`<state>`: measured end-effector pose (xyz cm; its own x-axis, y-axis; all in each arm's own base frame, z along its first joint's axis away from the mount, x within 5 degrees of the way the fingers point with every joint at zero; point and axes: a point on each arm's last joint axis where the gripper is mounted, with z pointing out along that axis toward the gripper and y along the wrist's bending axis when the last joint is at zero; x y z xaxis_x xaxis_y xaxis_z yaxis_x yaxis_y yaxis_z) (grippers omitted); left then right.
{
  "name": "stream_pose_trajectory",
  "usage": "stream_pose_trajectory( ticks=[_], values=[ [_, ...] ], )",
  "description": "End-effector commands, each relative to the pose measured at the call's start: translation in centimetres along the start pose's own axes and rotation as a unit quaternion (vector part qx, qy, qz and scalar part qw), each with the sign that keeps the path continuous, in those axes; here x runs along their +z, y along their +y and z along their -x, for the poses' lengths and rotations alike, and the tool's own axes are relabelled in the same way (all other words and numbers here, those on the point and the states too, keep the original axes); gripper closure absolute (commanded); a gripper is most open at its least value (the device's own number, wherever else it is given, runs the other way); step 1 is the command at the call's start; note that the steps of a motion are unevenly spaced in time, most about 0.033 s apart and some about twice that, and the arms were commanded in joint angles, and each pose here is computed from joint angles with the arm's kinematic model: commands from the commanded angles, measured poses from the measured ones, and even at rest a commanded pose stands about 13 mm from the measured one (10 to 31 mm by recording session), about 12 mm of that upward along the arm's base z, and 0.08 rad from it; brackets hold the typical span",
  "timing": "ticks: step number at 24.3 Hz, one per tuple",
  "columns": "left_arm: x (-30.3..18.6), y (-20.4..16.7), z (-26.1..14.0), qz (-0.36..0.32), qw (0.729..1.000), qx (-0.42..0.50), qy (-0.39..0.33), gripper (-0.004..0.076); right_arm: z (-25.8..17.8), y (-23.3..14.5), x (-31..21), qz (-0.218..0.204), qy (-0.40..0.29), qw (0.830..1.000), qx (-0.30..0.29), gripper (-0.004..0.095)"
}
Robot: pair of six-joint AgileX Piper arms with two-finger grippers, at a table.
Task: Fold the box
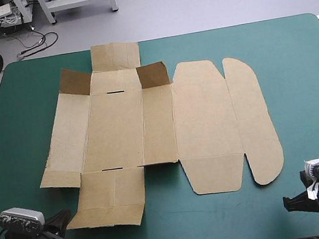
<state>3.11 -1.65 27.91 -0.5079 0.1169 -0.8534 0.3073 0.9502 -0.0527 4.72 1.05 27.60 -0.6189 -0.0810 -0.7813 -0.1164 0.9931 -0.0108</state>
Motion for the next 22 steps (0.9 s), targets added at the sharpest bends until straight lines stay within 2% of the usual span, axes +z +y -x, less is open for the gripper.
stream_pose_trajectory(
  ticks=[1,12,16,22],
  values=[
    [-0.3,-0.1,1.2,-0.004,0.999,-0.009,-0.038,0.0733,1.4,-0.1,-0.6,-0.005,-0.040,0.999,-0.003,0.0928],
    [-0.3,-0.1,1.2,-0.004,0.999,-0.009,-0.035,0.0733,1.4,-0.1,-0.6,-0.005,-0.040,0.999,-0.003,0.0928],
    [-0.7,-0.2,1.7,-0.006,1.000,-0.009,-0.008,0.0733,1.4,-0.1,-0.6,-0.005,-0.040,0.999,-0.003,0.0928],
    [-3.1,-0.6,9.2,-0.015,1.000,-0.007,-0.014,0.0733,1.4,-0.1,-0.6,-0.005,-0.040,0.999,-0.003,0.0928]
  ],
)
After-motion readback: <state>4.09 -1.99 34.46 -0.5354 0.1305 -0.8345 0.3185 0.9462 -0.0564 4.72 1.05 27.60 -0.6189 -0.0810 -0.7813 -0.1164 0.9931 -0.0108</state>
